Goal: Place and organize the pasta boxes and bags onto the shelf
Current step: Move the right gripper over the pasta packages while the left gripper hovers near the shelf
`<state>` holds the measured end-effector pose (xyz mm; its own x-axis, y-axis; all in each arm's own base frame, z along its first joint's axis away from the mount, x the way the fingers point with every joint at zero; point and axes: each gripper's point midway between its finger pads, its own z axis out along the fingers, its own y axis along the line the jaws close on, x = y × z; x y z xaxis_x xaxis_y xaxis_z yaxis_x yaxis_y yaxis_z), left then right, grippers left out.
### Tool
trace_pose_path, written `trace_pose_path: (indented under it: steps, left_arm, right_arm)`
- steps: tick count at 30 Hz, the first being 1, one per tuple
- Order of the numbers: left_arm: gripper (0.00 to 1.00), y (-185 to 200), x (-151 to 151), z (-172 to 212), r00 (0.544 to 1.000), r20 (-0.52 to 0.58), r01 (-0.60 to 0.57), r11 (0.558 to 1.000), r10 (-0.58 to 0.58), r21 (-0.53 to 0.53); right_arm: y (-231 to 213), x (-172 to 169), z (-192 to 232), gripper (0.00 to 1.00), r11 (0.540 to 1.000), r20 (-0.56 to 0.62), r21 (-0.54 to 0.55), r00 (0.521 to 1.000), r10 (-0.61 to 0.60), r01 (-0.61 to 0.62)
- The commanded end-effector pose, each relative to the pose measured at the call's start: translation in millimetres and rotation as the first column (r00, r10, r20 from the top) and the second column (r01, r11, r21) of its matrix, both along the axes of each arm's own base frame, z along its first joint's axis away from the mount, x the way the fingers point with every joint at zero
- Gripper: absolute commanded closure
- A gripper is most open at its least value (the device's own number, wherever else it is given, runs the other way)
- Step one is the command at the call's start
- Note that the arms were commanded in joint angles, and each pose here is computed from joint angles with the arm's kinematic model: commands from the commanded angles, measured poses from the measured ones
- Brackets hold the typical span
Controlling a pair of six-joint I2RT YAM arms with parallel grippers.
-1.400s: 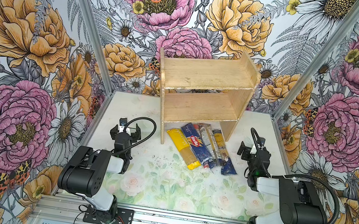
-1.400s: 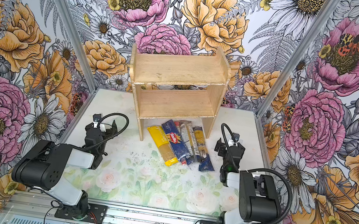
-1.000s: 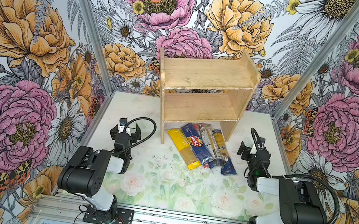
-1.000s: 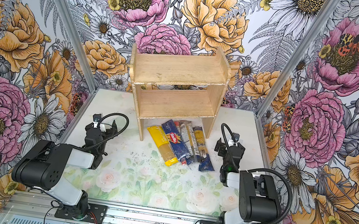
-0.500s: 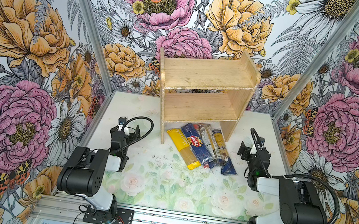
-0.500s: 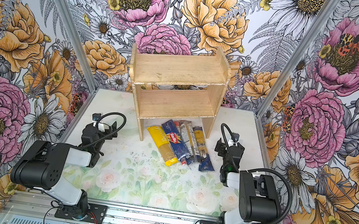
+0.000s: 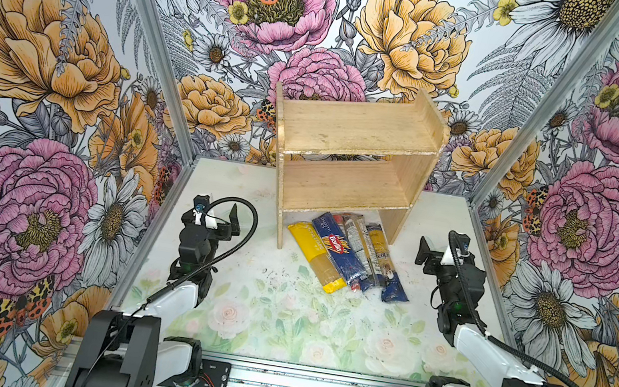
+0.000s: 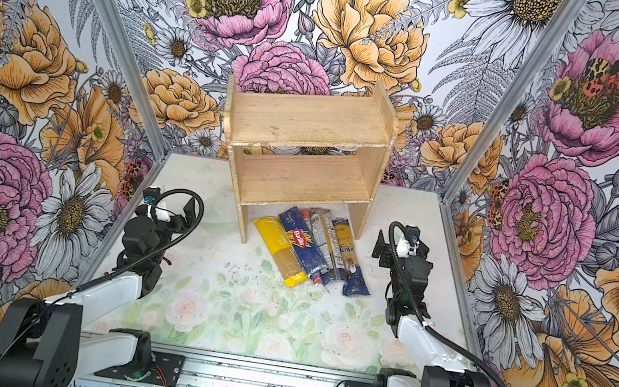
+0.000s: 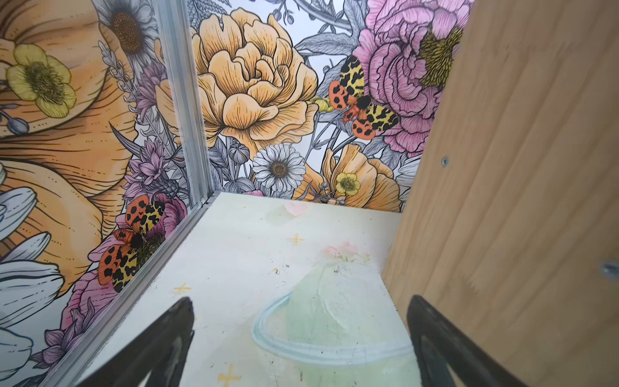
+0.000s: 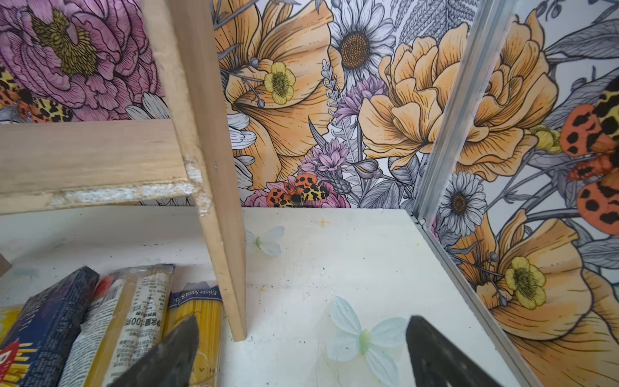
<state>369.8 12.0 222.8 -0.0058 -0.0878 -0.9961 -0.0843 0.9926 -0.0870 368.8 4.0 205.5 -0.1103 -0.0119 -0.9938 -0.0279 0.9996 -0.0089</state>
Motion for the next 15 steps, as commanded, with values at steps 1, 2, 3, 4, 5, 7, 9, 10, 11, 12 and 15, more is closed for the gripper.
trace_pose_path:
  steps: [1, 2, 3, 4, 5, 7, 9, 10, 11, 12, 15]
  left_arm:
    - [0.01, -21, -16, 0, 0.997, -0.009, 0.077, 0.995, -0.078, -0.068]
    - [0.01, -27, -21, 1, 0.996, -0.009, 0.089, 0.993, -0.089, -0.072]
    - [0.01, -31, -27, 1, 0.995, -0.01, 0.094, 0.993, -0.095, -0.073]
    - [0.01, -37, -31, 0, 0.994, -0.012, 0.105, 0.992, -0.106, -0.071]
    - [0.01, -42, -37, 0, 0.993, -0.016, 0.118, 0.991, -0.119, -0.067]
    - [0.01, -52, -48, -3, 0.99, -0.03, 0.137, 0.988, -0.139, -0.068]
    - [0.01, -59, -59, -4, 0.987, -0.032, 0.155, 0.985, -0.158, -0.07]
    - [0.01, -62, -64, -5, 0.986, -0.032, 0.162, 0.984, -0.165, -0.073]
    - [0.01, -63, -69, -5, 0.986, -0.027, 0.164, 0.983, -0.166, -0.08]
    - [0.01, -64, -73, -6, 0.985, -0.026, 0.165, 0.982, -0.168, -0.089]
    - [0.01, -62, -83, -6, 0.988, -0.01, 0.154, 0.979, -0.157, -0.134]
  right_arm:
    - [19, -9, 0, 0.03, 0.993, -0.041, 0.06, 0.993, 0.108, -0.105]
    - [25, -12, 1, 0.04, 0.988, -0.041, 0.081, 0.99, 0.138, -0.134]
    - [30, -14, 2, 0.04, 0.981, -0.042, 0.108, 0.986, 0.164, -0.159]
    - [35, -16, 4, 0.04, 0.975, -0.04, 0.132, 0.982, 0.187, -0.18]
    - [40, -18, 5, 0.05, 0.965, -0.039, 0.163, 0.976, 0.215, -0.206]
    - [51, -21, 8, 0.06, 0.941, -0.032, 0.222, 0.963, 0.268, -0.254]
    - [62, -24, 10, 0.07, 0.917, -0.028, 0.263, 0.948, 0.318, -0.3]
    - [68, -25, 11, 0.07, 0.907, -0.026, 0.276, 0.941, 0.339, -0.319]
    - [74, -26, 10, 0.07, 0.899, -0.03, 0.283, 0.934, 0.356, -0.333]
    - [79, -28, 9, 0.07, 0.893, -0.032, 0.288, 0.929, 0.369, -0.345]
    - [90, -30, 5, 0.07, 0.885, -0.041, 0.286, 0.918, 0.393, -0.367]
